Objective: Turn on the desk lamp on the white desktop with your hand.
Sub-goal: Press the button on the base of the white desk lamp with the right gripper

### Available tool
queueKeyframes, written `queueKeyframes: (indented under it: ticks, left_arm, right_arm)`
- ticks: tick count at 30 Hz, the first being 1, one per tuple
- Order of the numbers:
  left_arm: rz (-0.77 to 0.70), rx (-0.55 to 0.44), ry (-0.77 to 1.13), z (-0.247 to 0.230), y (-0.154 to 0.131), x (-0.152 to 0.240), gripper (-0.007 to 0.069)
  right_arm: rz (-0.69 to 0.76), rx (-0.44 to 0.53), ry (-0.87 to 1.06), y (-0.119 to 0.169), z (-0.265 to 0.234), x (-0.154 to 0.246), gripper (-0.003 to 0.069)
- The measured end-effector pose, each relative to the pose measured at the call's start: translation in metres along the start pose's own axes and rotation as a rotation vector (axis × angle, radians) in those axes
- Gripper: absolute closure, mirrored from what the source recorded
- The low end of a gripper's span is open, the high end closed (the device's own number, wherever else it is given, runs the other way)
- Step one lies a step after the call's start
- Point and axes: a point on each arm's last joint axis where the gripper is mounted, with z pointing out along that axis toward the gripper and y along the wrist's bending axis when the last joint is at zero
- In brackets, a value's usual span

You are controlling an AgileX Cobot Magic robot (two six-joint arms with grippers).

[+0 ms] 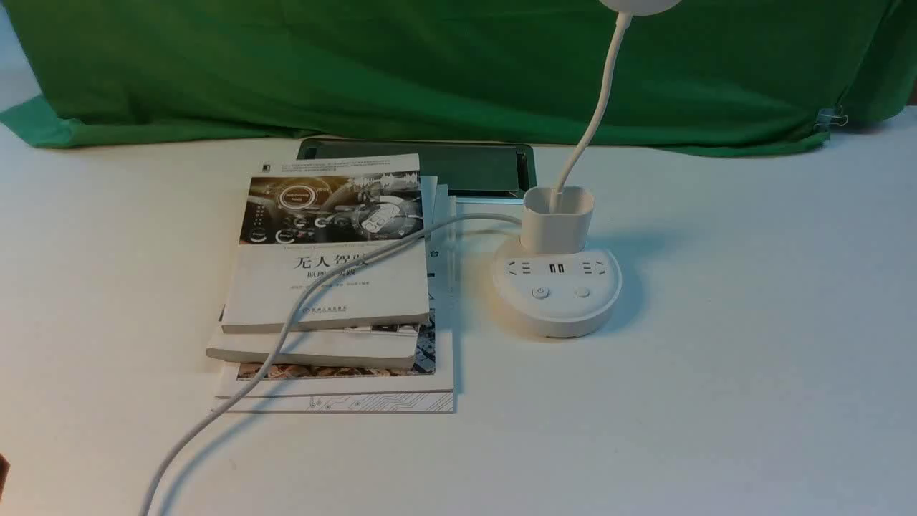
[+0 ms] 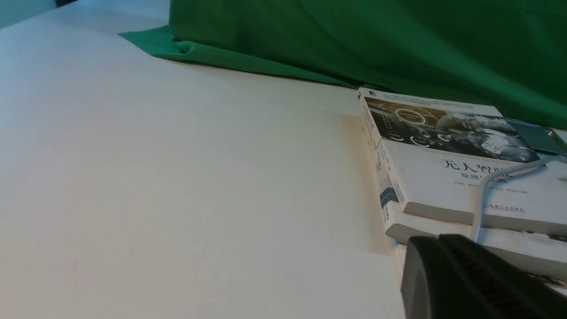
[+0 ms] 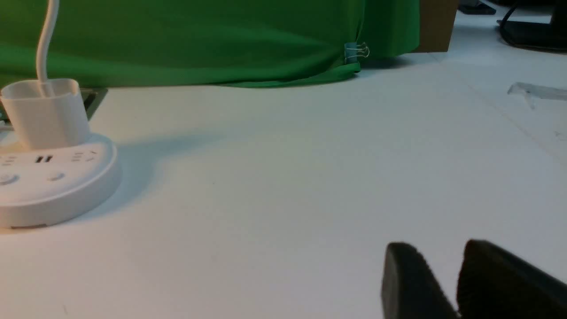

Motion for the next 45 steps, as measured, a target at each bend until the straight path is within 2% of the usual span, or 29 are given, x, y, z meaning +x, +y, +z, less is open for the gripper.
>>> queueKeyframes:
  ticks: [23, 30, 45]
  left_arm:
    - [-0.001, 0.0, 0.0, 0.0, 0.0, 0.0, 0.0604]
    - [-0.057, 0.012, 0.002, 0.0, -0.0011, 0.0001, 0.0604]
    - [-0.066, 0.014, 0.002, 0.0, -0.0013, 0.0001, 0.0604]
  right_arm:
    - [0.0, 0.0, 0.0, 0.0, 0.0, 0.0, 0.0418]
    - [0.0, 0.0, 0.0, 0.0, 0.0, 0.0, 0.0418]
    - [0.004, 0.0, 0.0, 0.0, 0.0, 0.0, 0.0418]
